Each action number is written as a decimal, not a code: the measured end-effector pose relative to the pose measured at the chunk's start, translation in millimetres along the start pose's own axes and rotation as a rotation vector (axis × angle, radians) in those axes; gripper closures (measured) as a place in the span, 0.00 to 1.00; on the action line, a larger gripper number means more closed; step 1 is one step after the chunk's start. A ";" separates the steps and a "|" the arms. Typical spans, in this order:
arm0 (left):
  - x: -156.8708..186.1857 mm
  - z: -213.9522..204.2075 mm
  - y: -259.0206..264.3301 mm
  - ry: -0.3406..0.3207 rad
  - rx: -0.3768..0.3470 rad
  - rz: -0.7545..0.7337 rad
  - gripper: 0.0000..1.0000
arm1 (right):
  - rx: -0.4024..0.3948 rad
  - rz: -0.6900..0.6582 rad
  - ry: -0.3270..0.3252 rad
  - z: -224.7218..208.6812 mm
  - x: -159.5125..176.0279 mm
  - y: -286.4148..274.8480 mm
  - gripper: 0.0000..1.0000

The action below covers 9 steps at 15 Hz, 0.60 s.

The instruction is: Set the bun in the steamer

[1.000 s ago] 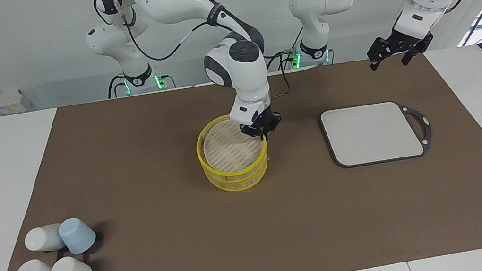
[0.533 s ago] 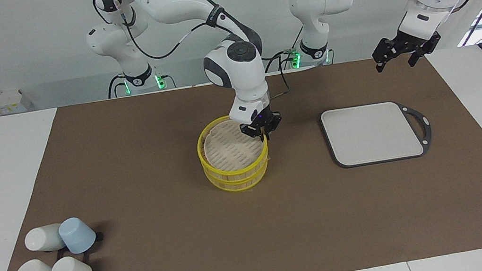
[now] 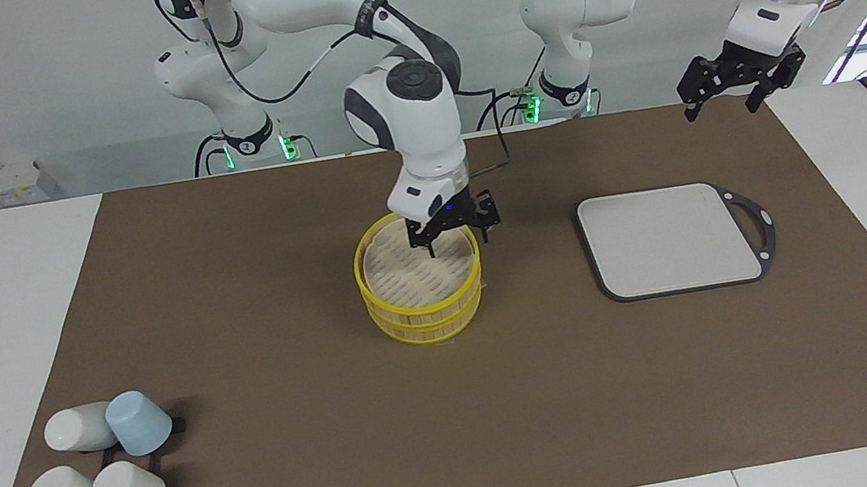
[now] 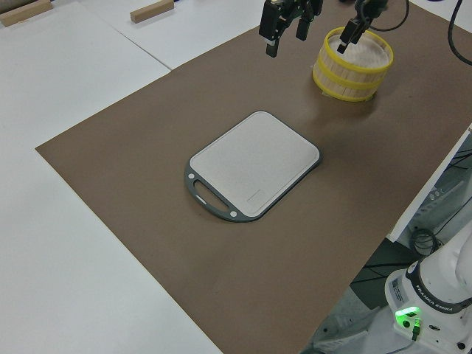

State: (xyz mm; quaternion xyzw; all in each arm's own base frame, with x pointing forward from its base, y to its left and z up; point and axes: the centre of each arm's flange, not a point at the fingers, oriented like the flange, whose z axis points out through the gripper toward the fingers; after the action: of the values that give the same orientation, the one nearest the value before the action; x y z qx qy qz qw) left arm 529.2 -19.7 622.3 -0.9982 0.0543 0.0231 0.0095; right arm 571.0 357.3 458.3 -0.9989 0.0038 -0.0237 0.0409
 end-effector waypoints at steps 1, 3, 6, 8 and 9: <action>0.0 0.0 -0.1 0.000 0.001 0.000 0.00 | -0.023 0.011 -0.037 -27.3 12.2 44.5 0.00; 0.0 0.0 -0.5 0.000 0.002 0.000 0.00 | -0.053 0.036 -0.112 -75.0 20.0 131.8 0.00; -0.2 0.0 -3.1 0.000 0.002 -0.015 0.00 | -0.047 0.019 -0.148 -120.4 11.7 216.9 0.00; -0.4 0.1 -5.5 0.000 0.002 -0.039 0.00 | -0.046 -0.012 -0.156 -129.6 -2.2 245.2 0.00; -0.4 0.1 -5.7 0.000 0.002 -0.042 0.00 | -0.048 -0.012 -0.161 -130.1 -9.2 253.5 0.00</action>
State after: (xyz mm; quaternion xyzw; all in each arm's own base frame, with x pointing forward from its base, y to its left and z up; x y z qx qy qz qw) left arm 529.4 -14.0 622.4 -0.9991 0.0331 0.0229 0.0109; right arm 554.1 94.2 566.6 -0.9982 -0.0048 0.0566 0.0167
